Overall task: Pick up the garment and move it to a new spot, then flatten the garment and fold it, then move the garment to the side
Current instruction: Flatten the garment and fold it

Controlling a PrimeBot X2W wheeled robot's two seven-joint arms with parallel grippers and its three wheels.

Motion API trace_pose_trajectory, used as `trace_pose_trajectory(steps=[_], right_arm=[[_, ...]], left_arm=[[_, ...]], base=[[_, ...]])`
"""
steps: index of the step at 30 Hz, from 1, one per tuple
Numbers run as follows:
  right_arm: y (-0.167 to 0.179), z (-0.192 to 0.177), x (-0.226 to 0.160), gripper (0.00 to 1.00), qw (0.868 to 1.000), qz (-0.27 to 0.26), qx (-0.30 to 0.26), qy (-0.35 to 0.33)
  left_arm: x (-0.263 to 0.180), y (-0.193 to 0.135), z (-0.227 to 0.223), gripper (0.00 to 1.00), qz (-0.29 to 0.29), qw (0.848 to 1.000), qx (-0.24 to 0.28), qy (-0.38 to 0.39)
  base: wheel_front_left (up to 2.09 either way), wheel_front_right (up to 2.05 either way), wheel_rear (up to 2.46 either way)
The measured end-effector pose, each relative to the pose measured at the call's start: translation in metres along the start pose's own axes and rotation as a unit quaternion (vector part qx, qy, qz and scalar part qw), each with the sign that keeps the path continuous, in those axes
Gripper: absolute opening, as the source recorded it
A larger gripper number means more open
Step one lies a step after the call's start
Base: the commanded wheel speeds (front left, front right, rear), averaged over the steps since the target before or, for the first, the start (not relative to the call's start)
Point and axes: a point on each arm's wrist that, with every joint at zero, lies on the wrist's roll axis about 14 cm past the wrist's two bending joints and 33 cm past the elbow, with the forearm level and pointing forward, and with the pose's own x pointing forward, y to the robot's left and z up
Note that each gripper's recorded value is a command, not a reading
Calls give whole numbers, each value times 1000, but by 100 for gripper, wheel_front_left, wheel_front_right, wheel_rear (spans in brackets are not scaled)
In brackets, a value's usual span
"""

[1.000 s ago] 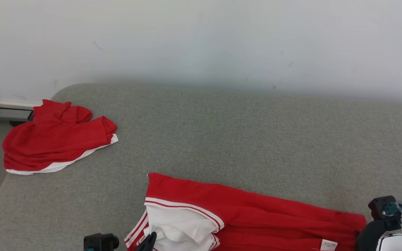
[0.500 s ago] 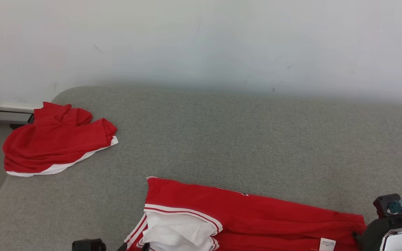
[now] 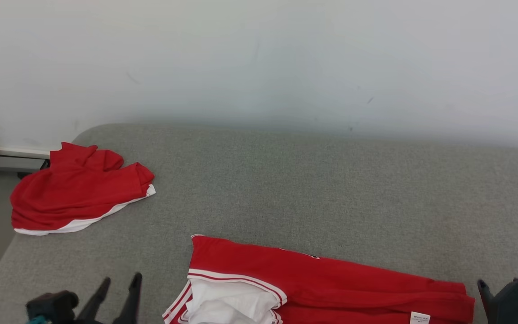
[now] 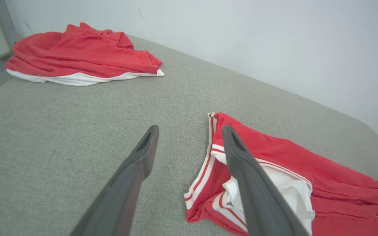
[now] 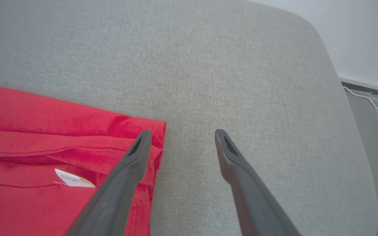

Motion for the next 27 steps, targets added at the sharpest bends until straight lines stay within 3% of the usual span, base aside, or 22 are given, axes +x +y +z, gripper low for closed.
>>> trace_pose_trajectory(steps=[5, 14, 27], right_arm=[[13, 36, -14, 100, 995, 20, 44, -92], [30, 72, -42, 100, 963, 44, 145, -223], [37, 63, -56, 100, 944, 42, 176, -277]], left_arm=[[-3, 3, 45, 100, 5, 996, 6, -89], [-2, -17, 88, 100, -22, 986, 13, -165], [14, -46, 64, 100, -59, 990, 43, -123]], base=[[0, 0, 0], [0, 0, 0], [0, 0, 0]])
